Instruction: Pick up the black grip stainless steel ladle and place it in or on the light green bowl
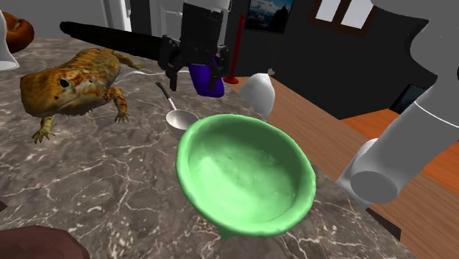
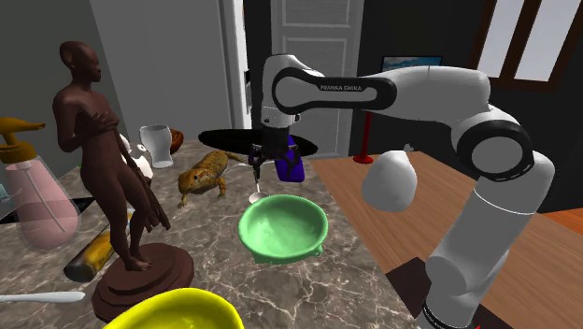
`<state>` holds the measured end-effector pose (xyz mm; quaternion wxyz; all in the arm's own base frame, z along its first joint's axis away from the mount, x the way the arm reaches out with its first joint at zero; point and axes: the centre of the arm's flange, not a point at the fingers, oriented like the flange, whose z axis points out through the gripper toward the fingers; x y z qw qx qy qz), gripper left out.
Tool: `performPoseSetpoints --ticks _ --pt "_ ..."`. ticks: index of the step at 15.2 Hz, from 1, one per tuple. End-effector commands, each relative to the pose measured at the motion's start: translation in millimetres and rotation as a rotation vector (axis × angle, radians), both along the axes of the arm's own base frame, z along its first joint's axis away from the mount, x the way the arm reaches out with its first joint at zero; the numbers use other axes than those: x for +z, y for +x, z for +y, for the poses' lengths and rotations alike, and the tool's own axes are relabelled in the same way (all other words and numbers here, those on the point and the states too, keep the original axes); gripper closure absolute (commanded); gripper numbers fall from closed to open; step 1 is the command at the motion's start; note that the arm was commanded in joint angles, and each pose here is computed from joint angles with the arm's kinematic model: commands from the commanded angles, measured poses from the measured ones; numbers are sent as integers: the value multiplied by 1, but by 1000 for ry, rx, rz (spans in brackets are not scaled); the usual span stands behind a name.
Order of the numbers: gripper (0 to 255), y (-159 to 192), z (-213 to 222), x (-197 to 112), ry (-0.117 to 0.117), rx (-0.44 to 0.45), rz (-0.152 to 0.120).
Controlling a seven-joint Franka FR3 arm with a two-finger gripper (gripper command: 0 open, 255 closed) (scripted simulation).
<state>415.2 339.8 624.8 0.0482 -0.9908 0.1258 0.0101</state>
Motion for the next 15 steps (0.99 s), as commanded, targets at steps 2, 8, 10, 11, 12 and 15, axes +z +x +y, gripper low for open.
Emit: performPoseSetpoints --ticks 2,8,10,11,12,15 --pt "0 18 30 3 17 -40 -10" --pt "0 22 39 -22 20 -48 -12" --pt "0 22 40 -32 20 -48 -12" --pt "0 22 41 -35 20 -48 -12" --pt "0 22 41 -35 20 -48 -12" --pt "0 22 41 -35 20 -48 -12"
